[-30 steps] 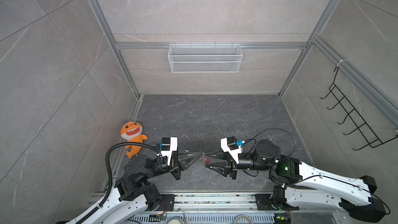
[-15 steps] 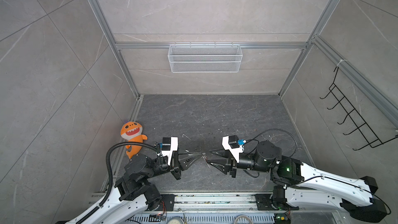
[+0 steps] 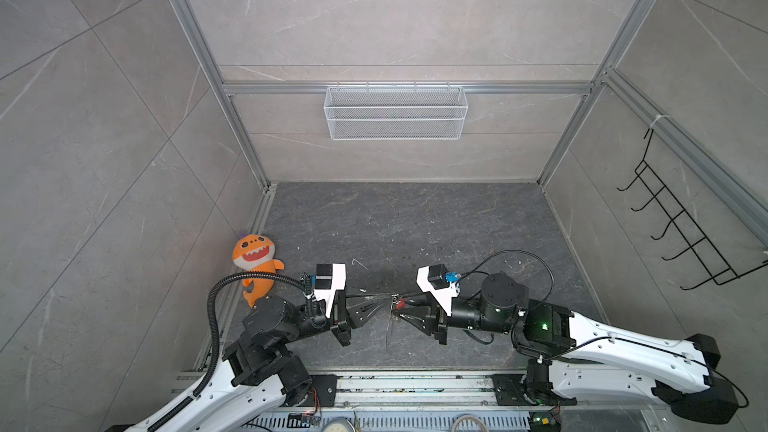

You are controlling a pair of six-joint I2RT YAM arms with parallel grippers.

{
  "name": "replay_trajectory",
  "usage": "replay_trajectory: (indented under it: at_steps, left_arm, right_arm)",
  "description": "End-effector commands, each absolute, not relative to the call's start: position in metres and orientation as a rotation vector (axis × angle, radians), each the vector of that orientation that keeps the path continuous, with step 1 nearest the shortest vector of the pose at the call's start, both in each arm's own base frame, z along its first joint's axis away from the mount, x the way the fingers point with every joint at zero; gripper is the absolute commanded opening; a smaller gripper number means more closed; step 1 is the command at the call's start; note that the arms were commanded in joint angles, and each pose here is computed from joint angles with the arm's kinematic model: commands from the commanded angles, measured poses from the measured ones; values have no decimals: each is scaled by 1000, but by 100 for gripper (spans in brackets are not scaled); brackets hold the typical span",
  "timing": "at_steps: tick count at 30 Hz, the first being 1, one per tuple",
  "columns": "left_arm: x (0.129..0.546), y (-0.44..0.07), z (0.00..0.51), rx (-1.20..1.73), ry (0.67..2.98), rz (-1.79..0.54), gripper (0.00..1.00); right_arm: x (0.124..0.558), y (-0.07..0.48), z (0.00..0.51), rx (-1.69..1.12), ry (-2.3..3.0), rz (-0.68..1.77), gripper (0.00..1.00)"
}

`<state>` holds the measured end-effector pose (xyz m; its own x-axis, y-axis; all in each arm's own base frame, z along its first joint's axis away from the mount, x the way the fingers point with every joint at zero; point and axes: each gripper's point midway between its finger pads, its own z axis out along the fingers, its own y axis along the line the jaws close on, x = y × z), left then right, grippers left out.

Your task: Remove the keys from the keyring

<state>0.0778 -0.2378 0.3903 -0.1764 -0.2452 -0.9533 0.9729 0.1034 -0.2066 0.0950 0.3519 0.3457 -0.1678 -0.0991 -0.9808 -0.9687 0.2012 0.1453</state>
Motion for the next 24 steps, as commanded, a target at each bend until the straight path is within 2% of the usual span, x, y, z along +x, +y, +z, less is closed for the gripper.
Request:
replay_trajectory:
  at_steps: [1, 5, 8, 24]
  left_arm:
    - [69, -230, 418, 833, 1126, -1376, 0]
    - [70, -230, 417, 827, 1129, -1374, 0]
    - [70, -230, 417, 825, 1130, -1373, 0]
    - [75, -230, 414, 815, 1160, -1348, 0]
  right_arm:
    - [93, 353, 350, -1076, 1482, 1114, 25]
    - [90, 354, 350, -1096, 1481, 1112, 8]
    - [88, 357, 349, -1123, 1483, 1112, 0]
    - [79, 369, 337, -1233, 1532, 1122, 0]
